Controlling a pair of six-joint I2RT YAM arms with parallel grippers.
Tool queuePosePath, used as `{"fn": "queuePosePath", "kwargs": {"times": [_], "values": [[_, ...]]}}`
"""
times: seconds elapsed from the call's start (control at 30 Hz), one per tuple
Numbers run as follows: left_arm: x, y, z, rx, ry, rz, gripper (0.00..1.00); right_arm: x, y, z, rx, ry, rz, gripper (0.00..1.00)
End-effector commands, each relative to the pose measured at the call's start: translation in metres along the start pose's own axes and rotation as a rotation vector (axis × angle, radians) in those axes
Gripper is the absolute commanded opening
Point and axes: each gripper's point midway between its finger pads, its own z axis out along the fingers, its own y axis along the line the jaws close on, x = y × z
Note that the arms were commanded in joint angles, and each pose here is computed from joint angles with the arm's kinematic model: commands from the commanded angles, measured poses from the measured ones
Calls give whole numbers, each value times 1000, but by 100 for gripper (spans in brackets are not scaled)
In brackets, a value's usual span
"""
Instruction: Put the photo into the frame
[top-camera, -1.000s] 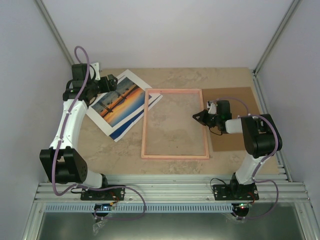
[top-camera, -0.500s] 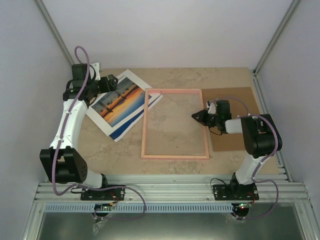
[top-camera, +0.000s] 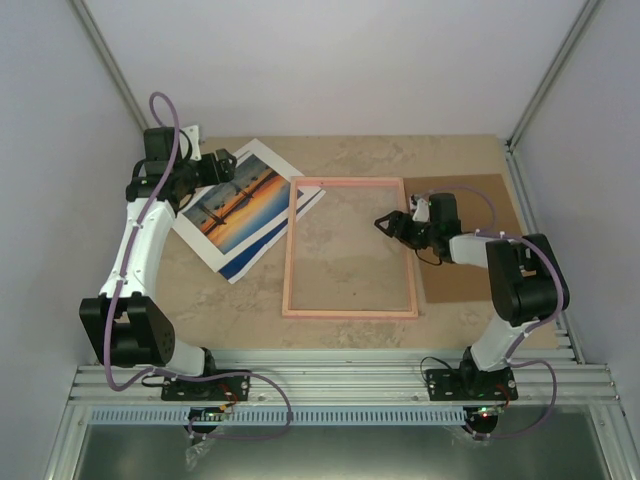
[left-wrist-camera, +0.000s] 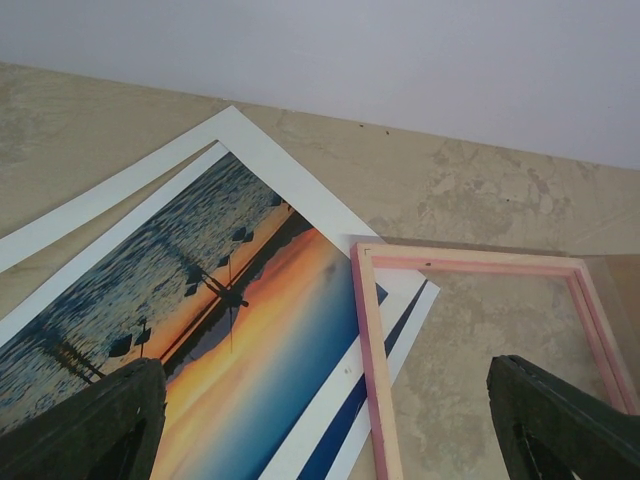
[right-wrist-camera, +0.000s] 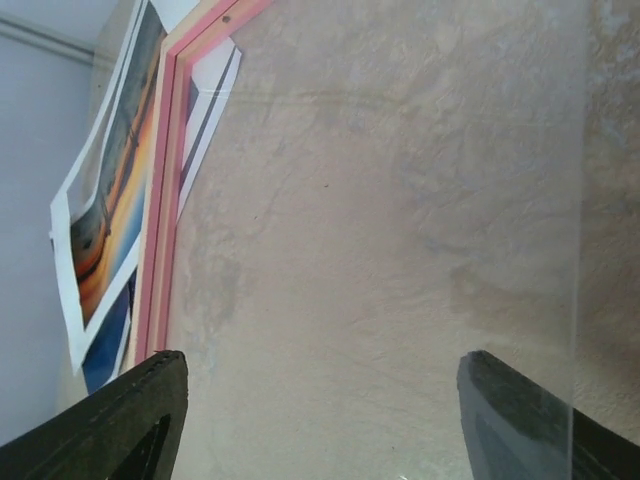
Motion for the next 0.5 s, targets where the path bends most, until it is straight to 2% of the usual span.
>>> {"fn": "queuePosePath", "kwargs": {"times": [0.0,0.07,0.2,0.27,0.47], "values": [[-6,0,0,13,-23,-6,90,-10,8,-4,26,-15,-41,77],[-7,-1,-1,14,-26,-4,90,-11,7,-4,49,-15,-47,81],[-7,-1,-1,17,-26,-5,90,-15,6,-4,95,-12,-61,85],[-8,-2,-2,19,-28,-5,90,-16,7,-5,117,-9,-67,97],[-8,-3,-2,24,-31,-8,90,-20,2,-6,215,-3,-81,98]]}}
